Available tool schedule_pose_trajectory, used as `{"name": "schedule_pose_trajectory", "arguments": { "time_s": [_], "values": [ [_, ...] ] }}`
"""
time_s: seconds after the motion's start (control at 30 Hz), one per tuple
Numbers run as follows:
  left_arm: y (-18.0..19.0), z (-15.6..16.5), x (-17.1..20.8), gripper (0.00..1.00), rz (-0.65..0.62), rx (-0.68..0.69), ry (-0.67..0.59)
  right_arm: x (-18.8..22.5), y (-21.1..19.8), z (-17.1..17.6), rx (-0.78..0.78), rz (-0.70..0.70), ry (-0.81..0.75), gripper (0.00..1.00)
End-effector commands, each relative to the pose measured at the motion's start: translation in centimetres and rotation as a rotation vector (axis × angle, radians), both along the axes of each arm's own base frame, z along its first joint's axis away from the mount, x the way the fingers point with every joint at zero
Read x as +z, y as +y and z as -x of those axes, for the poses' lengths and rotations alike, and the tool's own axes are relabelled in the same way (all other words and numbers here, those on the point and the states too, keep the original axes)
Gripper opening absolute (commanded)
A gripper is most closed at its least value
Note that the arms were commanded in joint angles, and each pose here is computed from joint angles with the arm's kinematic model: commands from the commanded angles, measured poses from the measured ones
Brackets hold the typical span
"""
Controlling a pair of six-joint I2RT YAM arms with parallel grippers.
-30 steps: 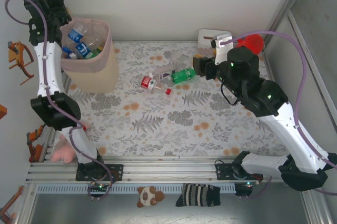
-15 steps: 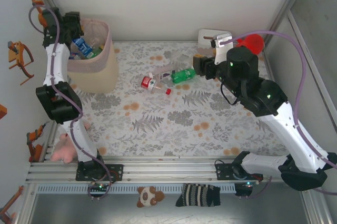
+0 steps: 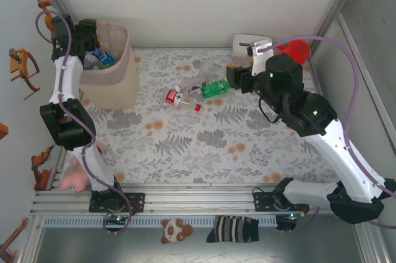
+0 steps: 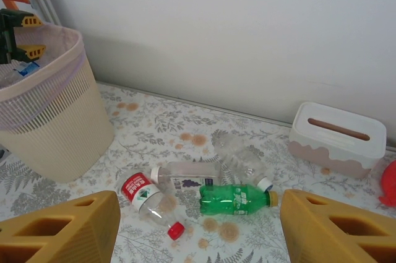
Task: Put the plastic bottles in the bin
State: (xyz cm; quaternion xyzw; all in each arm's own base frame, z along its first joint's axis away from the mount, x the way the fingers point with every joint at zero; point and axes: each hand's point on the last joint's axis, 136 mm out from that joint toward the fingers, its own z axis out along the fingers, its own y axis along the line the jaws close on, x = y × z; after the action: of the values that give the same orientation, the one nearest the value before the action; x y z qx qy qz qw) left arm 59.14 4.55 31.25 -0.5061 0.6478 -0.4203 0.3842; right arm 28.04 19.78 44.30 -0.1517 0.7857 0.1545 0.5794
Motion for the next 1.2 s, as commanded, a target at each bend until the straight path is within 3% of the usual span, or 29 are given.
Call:
{"name": "schedule_pose_trajectory", "arguments": {
  "time_s": [0.0, 0.3, 0.57, 0.8, 0.97, 1.17],
  "values": [
    [-0.9, 2.2, 7.3, 0.51, -0.067, -0.049, -0.146, -0.2, 0.0, -0.6, -0.016, -0.002, 0.001, 0.68],
    [-4.1, 6.6, 10.8, 0.54, -0.308, -0.196, -0.198, -4.4, 1.1, -2.9, -0.005, 0.003, 0.133, 0.68],
    [-9.8, 11.7, 9.1, 0.55, -0.57, -0.386, -0.126, -9.3, 3.3, -4.8, 0.072, 0.054, 0.272, 0.68],
    [-13.4, 15.5, 6.2, 0.55, -0.586, -0.486, -0.127, -15.6, 6.7, -5.7, 0.226, 0.178, 0.403, 0.64],
    [-14.0, 17.7, 3.7, 0.59, -0.567, -0.523, -0.103, -21.3, 9.1, -5.9, 0.434, 0.35, 0.438, 0.56],
    [-14.6, 19.6, 1.3, 0.59, -0.545, -0.574, -0.089, -28.8, 10.5, -7.1, 0.619, 0.566, 0.452, 0.56]
  ]
}}
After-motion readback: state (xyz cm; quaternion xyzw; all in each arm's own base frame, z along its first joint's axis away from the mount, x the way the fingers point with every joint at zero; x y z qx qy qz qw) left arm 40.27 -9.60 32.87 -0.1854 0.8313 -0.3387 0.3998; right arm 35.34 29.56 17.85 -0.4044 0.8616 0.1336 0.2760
